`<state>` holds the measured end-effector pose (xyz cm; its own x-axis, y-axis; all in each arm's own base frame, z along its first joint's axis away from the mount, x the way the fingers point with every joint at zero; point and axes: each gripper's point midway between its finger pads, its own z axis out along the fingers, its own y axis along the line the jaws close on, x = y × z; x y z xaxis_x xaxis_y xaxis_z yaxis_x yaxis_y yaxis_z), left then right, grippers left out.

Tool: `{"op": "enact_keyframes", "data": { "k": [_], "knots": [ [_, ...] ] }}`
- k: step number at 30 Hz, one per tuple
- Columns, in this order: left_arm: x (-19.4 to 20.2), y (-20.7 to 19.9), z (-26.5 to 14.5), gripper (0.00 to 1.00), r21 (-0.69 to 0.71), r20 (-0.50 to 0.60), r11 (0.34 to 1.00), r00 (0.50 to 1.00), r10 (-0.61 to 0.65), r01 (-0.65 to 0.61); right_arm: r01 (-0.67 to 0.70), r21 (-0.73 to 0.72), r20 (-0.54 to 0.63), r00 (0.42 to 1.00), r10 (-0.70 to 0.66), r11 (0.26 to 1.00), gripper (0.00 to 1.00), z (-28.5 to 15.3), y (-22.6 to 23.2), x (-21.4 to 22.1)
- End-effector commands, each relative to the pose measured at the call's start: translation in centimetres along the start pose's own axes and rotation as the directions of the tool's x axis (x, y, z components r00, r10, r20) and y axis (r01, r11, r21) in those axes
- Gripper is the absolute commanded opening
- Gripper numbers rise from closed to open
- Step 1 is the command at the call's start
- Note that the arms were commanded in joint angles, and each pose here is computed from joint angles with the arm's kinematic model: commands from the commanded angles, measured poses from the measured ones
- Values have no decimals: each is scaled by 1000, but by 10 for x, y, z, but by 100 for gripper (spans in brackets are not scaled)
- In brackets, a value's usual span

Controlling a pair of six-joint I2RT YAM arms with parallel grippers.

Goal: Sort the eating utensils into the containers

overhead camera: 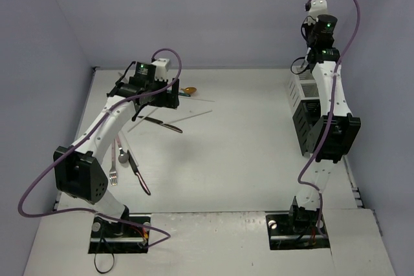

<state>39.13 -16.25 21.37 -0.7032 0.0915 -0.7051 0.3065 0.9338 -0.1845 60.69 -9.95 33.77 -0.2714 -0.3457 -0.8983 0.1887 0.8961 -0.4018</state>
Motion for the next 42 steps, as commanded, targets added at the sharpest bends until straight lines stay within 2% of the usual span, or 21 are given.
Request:
{"op": "enact_keyframes", "data": {
  "k": [1,10,18,21,24,26,30,36,39,42],
  "knots": [
    [-26,0,-10,84,2,96,1000,995,11,-11,27,101,108,993,-38,995,0,-3,-34,-30],
    [-24,11,-1,86,-18,79,999,996,-26,27,44,89,81,995,-51,995,0,9,-31,-5],
    [-18,35,2,86,-63,57,992,993,-106,109,53,71,41,998,-56,996,2,19,-22,21],
    [-13,45,3,86,-80,45,987,990,-137,140,53,68,32,998,-55,996,7,20,-19,28],
    [-9,54,2,86,-97,37,980,985,-171,174,44,81,17,999,-46,996,21,20,-20,35],
    [-5,59,1,86,-108,27,975,981,-194,196,40,87,8,999,-41,995,26,18,-20,37],
    [4,71,0,86,-135,15,963,972,-233,233,20,83,20,1000,-22,996,42,6,-22,31],
    [14,84,-10,86,-174,17,947,962,-273,271,-20,57,51,999,17,998,47,-20,-21,15],
    [31,111,-19,86,-235,24,904,932,-362,358,-21,14,80,997,20,1000,53,-47,-7,-1],
    [49,139,-28,86,-279,20,848,886,-463,450,-5,-34,99,995,9,999,69,-75,13,-13]
  ]
}}
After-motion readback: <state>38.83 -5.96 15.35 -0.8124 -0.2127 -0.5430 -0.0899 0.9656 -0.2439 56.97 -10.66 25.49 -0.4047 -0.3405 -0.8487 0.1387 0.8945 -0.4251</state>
